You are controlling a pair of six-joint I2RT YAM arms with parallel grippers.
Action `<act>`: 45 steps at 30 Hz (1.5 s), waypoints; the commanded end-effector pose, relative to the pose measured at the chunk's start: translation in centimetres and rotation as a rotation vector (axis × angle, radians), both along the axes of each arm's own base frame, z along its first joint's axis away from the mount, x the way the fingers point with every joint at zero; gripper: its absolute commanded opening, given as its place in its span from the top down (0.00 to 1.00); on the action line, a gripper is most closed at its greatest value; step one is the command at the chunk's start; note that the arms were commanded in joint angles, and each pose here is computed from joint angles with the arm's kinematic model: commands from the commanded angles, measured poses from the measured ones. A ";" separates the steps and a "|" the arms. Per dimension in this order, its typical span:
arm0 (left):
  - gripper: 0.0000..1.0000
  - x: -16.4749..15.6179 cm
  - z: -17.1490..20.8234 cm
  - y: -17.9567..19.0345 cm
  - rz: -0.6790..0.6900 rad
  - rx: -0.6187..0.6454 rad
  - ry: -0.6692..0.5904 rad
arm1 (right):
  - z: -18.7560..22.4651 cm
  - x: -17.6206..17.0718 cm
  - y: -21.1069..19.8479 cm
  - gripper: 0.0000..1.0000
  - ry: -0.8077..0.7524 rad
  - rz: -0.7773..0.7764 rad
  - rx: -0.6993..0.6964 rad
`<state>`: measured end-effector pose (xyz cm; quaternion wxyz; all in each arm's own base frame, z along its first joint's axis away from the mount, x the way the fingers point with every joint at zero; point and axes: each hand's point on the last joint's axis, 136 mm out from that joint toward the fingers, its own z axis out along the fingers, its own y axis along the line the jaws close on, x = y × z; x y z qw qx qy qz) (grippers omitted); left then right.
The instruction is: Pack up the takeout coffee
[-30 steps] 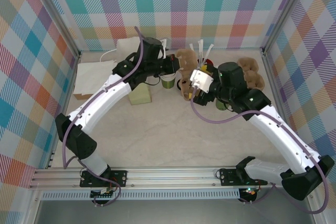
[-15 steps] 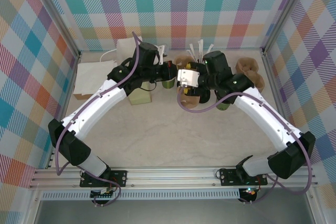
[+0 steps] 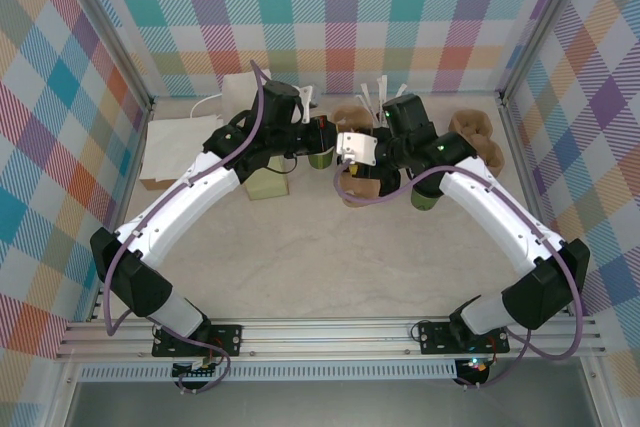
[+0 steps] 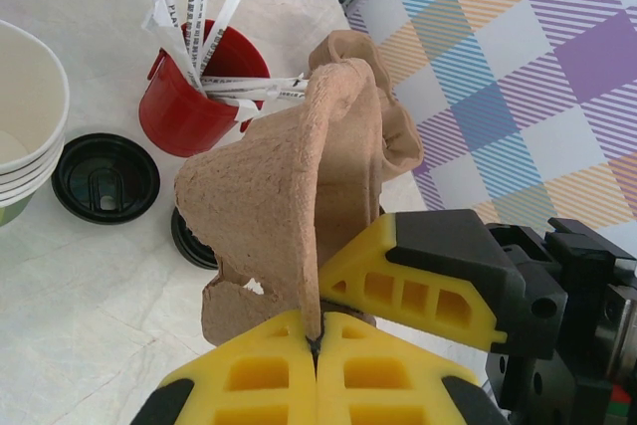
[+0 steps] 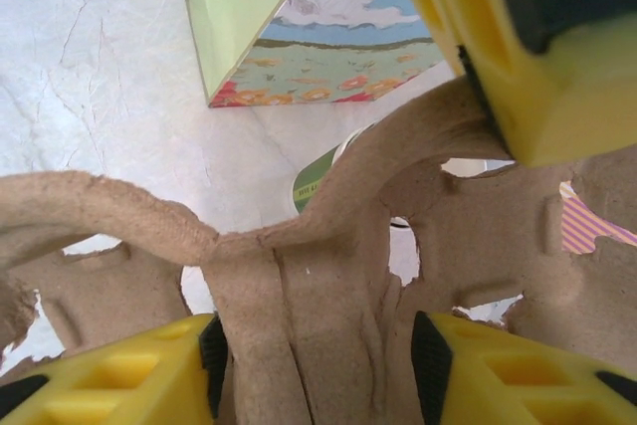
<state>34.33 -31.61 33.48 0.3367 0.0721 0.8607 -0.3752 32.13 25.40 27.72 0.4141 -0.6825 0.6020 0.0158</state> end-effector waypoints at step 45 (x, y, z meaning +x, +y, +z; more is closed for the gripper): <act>0.38 9.9 -4.8 27.5 0.626 0.733 0.096 | 0.4 -0.8 -3.0 0.65 0.130 -0.223 0.087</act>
